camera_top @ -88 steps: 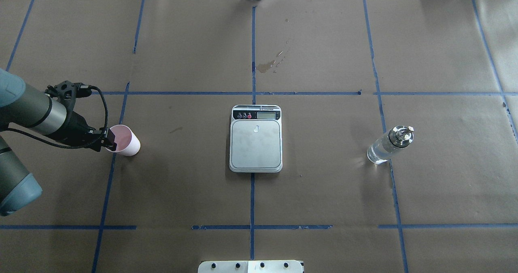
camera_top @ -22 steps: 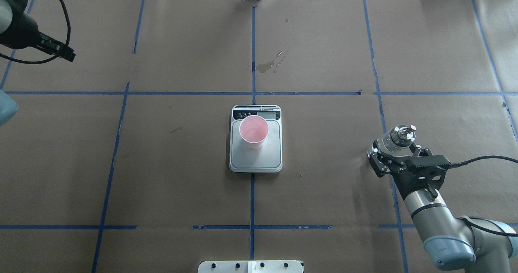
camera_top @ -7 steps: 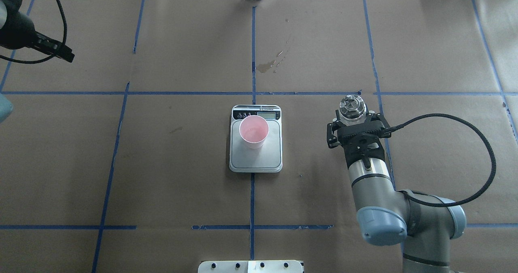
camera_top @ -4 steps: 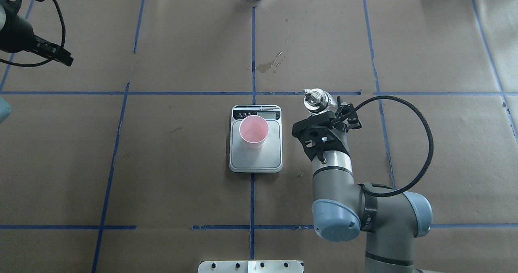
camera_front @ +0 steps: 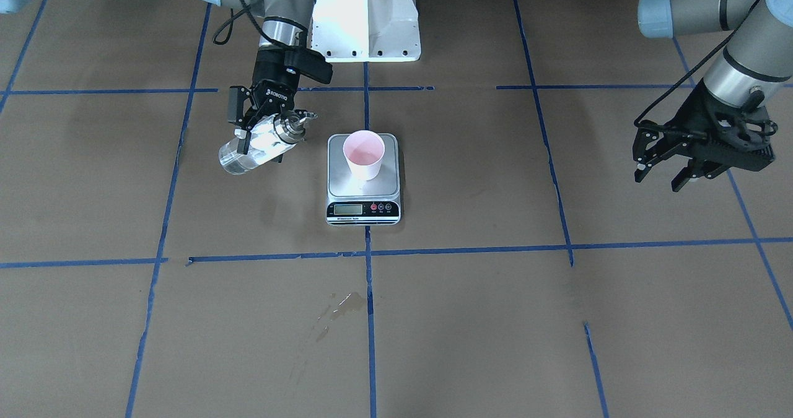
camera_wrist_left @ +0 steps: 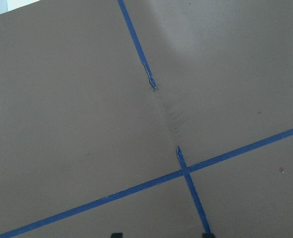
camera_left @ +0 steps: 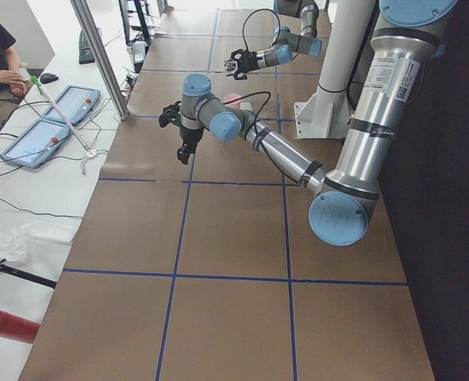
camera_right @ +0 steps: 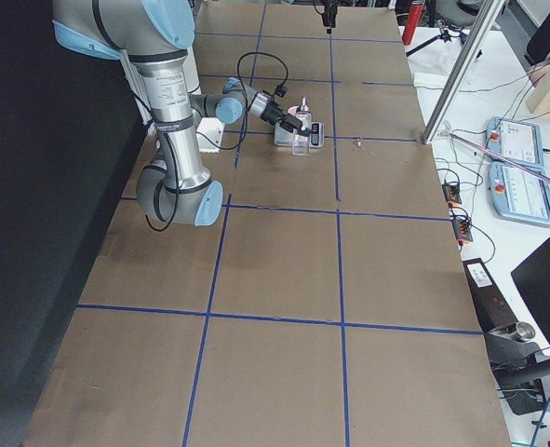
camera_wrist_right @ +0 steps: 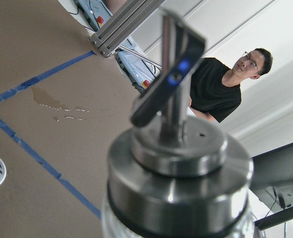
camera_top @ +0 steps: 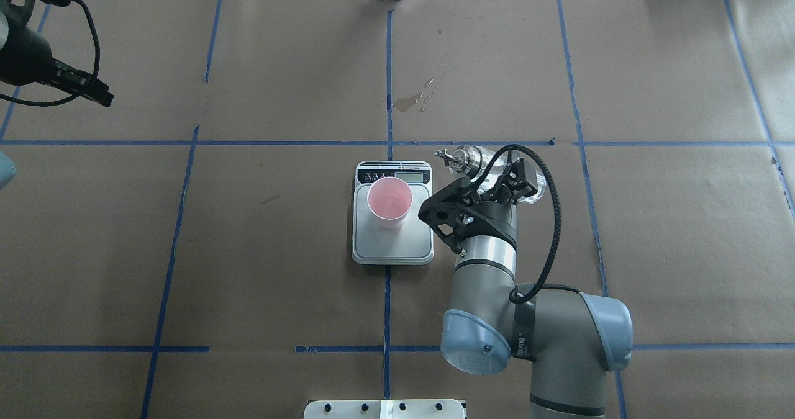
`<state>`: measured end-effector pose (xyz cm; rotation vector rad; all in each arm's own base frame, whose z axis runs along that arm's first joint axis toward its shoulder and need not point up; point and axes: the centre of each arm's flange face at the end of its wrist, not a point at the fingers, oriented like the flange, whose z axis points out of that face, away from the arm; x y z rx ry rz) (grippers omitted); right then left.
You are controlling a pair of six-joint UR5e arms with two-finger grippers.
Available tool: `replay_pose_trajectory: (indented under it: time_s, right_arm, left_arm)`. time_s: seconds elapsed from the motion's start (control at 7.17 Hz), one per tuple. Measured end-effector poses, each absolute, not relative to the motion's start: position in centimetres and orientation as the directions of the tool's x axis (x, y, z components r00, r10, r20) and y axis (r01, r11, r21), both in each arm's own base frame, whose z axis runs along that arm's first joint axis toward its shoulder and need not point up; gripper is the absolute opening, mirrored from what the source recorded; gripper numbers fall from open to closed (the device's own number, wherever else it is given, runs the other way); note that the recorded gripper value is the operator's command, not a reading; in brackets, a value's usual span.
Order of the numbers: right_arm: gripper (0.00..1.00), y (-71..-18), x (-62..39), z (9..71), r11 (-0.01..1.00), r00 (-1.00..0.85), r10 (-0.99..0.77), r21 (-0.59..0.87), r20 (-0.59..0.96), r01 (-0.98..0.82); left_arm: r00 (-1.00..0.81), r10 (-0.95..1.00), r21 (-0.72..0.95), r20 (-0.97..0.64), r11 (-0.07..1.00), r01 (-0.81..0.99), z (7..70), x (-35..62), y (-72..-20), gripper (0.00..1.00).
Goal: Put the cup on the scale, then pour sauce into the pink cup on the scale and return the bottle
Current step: 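Tilt the bottle with the right gripper to pour into the pink cup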
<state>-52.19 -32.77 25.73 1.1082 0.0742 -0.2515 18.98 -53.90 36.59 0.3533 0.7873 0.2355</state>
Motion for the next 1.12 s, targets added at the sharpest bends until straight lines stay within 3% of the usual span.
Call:
replay_pose_trajectory:
  time_s: [0.56,1.12]
  right_arm:
    - [0.0,-31.6,-53.7,25.0,0.362,0.869,-0.241,0.791,-0.431,0.493]
    - [0.0,-33.2,-54.6,25.9,0.346,0.789,-0.264,0.709,-0.555,0.614]
  left_arm:
    - [0.674,0.338,0.384,-0.657,0.919,-0.087,37.2,19.0,-53.5,0.62]
    - [0.662,0.34,0.378,-0.668,0.921,-0.092,37.2,19.1,-53.4,0.62]
